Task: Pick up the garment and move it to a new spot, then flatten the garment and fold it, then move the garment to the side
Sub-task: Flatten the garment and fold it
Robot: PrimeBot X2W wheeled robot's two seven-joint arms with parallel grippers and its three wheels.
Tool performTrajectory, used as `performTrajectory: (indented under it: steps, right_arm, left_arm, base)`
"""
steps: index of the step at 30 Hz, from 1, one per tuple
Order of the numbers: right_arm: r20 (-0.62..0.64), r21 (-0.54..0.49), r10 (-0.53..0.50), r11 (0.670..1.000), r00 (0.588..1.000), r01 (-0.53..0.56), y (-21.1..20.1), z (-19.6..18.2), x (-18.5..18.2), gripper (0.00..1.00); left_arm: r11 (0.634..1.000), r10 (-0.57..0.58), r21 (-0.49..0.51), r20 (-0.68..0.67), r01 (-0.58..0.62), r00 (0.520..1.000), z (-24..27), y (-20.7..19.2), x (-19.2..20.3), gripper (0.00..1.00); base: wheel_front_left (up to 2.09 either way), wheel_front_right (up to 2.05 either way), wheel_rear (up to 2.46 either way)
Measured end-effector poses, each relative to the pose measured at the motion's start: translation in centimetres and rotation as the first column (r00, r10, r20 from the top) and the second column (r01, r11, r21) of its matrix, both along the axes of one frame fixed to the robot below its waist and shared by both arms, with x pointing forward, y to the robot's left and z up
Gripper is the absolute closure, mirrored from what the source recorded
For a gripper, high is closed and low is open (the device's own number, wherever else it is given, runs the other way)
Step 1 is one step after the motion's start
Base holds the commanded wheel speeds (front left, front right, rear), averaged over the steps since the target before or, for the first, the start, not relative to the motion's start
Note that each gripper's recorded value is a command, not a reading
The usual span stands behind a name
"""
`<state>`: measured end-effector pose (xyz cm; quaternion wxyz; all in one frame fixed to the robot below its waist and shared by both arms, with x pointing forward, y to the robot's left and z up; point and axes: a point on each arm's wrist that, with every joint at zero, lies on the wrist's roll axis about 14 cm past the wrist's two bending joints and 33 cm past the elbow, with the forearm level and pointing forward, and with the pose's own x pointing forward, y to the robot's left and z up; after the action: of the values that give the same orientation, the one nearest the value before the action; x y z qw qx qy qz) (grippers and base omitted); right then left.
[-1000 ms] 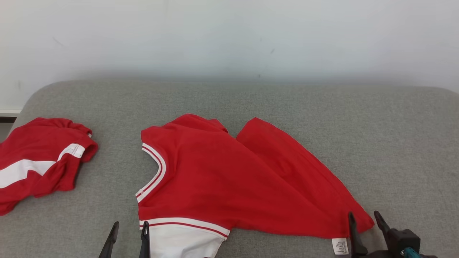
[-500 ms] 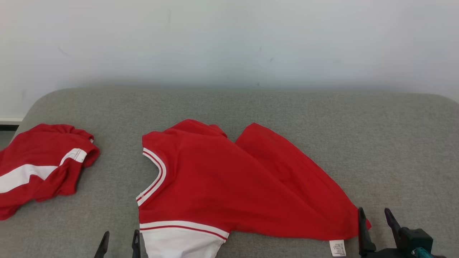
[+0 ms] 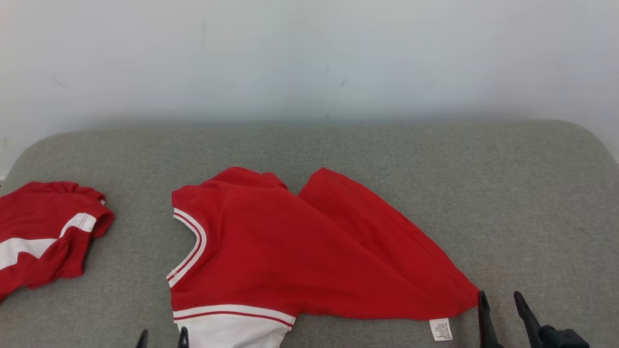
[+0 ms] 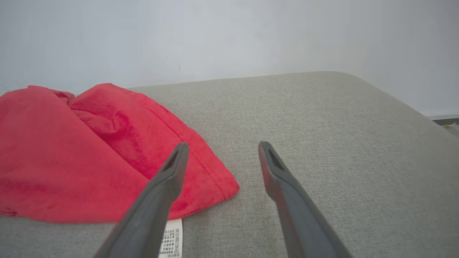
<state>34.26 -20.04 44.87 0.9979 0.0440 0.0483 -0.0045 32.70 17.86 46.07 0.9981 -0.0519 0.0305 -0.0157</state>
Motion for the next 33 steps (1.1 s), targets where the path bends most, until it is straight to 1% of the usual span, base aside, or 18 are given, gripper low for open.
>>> performTrajectory:
  steps: [7, 9, 16, 25, 29, 32, 33]
  right_arm:
    - [-0.041, -0.021, -0.017, 1.0, 0.999, 0.016, -0.7, -1.1, 0.1, 0.0]
    - [-0.048, -0.026, -0.014, 1.0, 0.999, 0.013, -0.6, -1.3, 0.5, 0.0]
    - [-0.096, -0.026, -0.003, 1.0, 0.995, 0.001, -0.3, -2.6, 1.4, 0.0]
    - [-0.167, -0.015, 0.014, 1.0, 0.986, -0.016, 0.4, -4.7, 2.4, 0.0]
    - [-0.225, -0.013, 0.017, 1.0, 0.974, -0.02, 0.5, -6.3, 2.0, 0.0]
    - [-0.237, -0.01, 0.018, 1.0, 0.971, -0.021, 0.6, -6.6, 2.1, 0.0]
    - [-0.245, -0.008, 0.019, 1.0, 0.969, -0.022, 0.7, -6.7, 2.1, 0.52]
  left_arm:
    - [0.998, -0.022, -0.065, -0.131, 0.014, 0.991, -3.9, -0.9, -1.4, 0.0]
    - [0.995, -0.038, -0.101, -0.166, 0.021, 0.985, -5.0, -1.6, -1.9, 0.0]
    - [0.989, -0.078, -0.141, -0.263, 0.042, 0.962, -7.8, -2.8, -3.4, 0.0]
    - [0.984, -0.083, -0.176, -0.298, 0.031, 0.951, -8.9, -3.2, -2.1, 0.0]
    - [0.978, -0.09, -0.207, -0.306, 0.026, 0.948, -9.1, -3.6, -1.5, 0.0]
    - [0.977, -0.099, -0.212, -0.319, 0.031, 0.943, -9.4, -3.9, -1.5, 0.0]
    - [0.975, -0.099, -0.219, -0.326, 0.026, 0.94, -9.6, -3.9, -1.6, 0.0]
  base:
    - [0.0, 0.0, 0.0]
    - [0.0, 0.0, 0.0]
    - [0.0, 0.0, 0.0]
    - [0.0, 0.0, 0.0]
    - [0.0, 0.0, 0.0]
    - [0.0, 0.0, 0.0]
    - [0.0, 0.0, 0.0]
